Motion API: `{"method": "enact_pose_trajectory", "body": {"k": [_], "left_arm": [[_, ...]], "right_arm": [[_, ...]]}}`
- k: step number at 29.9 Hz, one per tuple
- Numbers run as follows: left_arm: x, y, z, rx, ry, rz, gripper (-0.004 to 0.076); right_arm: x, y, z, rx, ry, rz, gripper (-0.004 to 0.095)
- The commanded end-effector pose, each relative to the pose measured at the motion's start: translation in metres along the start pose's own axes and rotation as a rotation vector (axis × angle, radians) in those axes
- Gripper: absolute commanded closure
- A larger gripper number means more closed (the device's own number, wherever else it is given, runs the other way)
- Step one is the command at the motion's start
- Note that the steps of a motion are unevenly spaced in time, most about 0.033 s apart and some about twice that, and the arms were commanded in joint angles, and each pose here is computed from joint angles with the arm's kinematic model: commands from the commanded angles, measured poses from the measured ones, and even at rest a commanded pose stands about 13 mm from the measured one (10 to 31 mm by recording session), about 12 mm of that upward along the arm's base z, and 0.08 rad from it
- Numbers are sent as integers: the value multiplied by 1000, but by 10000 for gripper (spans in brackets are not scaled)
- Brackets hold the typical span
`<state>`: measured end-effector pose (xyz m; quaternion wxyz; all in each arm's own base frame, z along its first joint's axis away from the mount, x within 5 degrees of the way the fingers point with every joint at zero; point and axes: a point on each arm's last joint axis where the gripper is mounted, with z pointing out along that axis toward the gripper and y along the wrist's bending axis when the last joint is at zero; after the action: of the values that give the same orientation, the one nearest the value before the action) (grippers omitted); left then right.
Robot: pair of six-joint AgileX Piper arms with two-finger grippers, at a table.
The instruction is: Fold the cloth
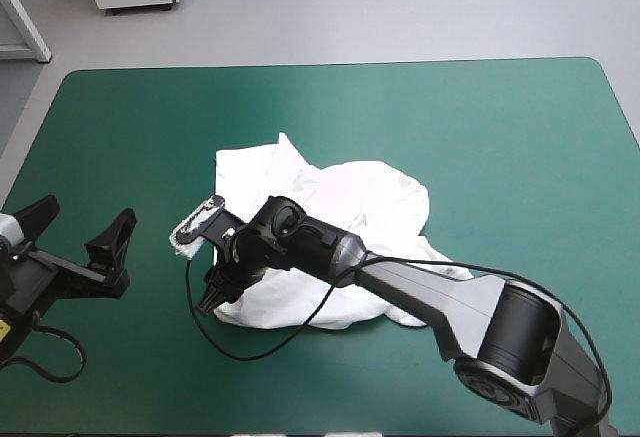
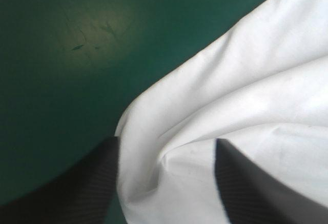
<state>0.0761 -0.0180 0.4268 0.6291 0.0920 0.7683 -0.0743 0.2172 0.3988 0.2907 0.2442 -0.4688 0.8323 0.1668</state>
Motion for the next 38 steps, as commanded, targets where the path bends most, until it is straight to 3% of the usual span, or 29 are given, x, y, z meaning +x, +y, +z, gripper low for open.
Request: {"method": "enact_pose_trajectory", "body": {"k": [1,5,9,12,20,30,38], "left_arm": [[-14,0,-3,1,-91,-2,88],[-12,0,-2,-5,-69,4,88],[-10,1,1,-17,-39,18,88],[-7,1,15,-16,33,17,88],[11,0,77,-20,294,25,88],[13,-4,178,-15,479,27,88],[20,3,274,34,733,-25,88]], "right_arm": [[-22,1,-47,1,-140,21,-38],[-27,-4,-76,72,-111,56,-4],[-16,-18,-120,239,-41,91,33],[-8,-23,-157,297,-109,138,56],[43,-29,-222,311,-181,321,69],[158,-31,-213,326,-12,549,69],[218,-30,-224,293,-24,714,72]]}}
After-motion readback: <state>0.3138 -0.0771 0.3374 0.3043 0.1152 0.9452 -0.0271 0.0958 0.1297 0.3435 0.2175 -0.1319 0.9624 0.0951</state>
